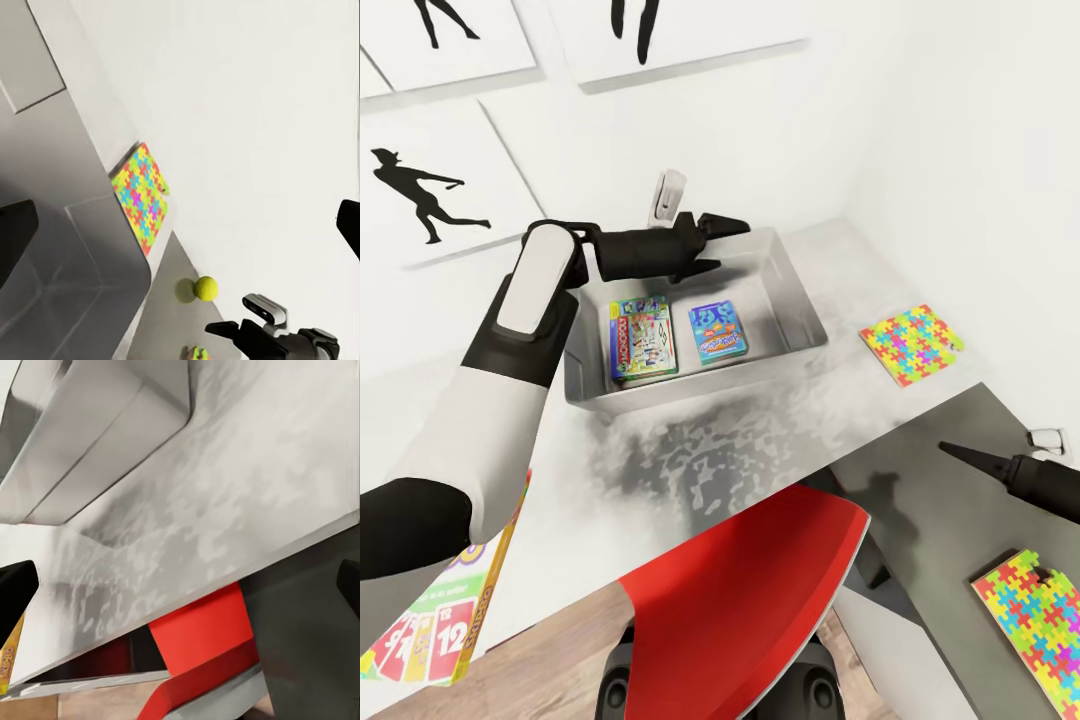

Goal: Put all the toys in the child's room - the three board games (two on the bed and one on the table), the two jigsaw puzzles on the table, and the tennis ball on the table - inside the toy box on the table in the child's room.

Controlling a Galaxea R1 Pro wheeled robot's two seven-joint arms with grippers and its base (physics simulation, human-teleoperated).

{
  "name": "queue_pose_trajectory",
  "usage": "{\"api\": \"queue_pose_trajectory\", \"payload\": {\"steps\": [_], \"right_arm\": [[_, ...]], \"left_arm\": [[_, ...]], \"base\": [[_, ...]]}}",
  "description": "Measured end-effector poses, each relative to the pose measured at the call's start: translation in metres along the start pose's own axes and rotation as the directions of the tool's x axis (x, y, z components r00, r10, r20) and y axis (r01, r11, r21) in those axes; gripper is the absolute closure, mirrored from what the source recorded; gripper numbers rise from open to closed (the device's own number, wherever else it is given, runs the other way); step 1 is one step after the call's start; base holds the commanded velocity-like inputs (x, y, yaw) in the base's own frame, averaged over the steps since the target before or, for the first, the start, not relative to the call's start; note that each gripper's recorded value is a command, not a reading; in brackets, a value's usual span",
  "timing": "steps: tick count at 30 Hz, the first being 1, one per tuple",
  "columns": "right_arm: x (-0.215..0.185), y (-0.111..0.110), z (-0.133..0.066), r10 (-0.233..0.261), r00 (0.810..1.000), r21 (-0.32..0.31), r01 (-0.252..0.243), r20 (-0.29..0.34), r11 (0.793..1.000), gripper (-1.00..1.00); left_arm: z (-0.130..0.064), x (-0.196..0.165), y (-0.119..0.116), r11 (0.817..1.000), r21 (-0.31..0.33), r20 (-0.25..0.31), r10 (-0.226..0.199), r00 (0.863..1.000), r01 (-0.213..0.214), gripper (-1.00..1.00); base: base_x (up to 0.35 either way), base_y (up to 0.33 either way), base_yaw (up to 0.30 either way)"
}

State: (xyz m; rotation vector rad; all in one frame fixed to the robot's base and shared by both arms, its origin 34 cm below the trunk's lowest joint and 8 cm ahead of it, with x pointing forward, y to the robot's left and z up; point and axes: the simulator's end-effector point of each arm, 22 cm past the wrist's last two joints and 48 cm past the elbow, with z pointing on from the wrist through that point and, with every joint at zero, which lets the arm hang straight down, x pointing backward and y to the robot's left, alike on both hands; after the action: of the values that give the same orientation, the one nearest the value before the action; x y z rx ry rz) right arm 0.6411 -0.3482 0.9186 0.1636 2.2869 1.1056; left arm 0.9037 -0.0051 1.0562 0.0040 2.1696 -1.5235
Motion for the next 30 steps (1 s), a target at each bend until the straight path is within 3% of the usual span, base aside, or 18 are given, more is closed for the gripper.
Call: {"api": "queue_pose_trajectory", "payload": {"steps": [16,30], "right_arm": [[-0.010,0.009,-0.009,-0.016,1.000,-0.014,0.016,0.026,1.000,-1.00],[-0.017,0.018,-0.014,-0.030,0.999,-0.023,0.031,0.042,0.999,-1.00]], "left_arm": [[-0.004,0.000,-0.034,0.997,0.033,0.014,0.062,0.998,-0.063,-1.00],[-0.010,0.008,-0.057,0.991,0.007,0.025,0.135,0.991,-0.135,-1.00]], "base": [[0.000,0.000,0.000],[0.000,0.000,0.000]]}}
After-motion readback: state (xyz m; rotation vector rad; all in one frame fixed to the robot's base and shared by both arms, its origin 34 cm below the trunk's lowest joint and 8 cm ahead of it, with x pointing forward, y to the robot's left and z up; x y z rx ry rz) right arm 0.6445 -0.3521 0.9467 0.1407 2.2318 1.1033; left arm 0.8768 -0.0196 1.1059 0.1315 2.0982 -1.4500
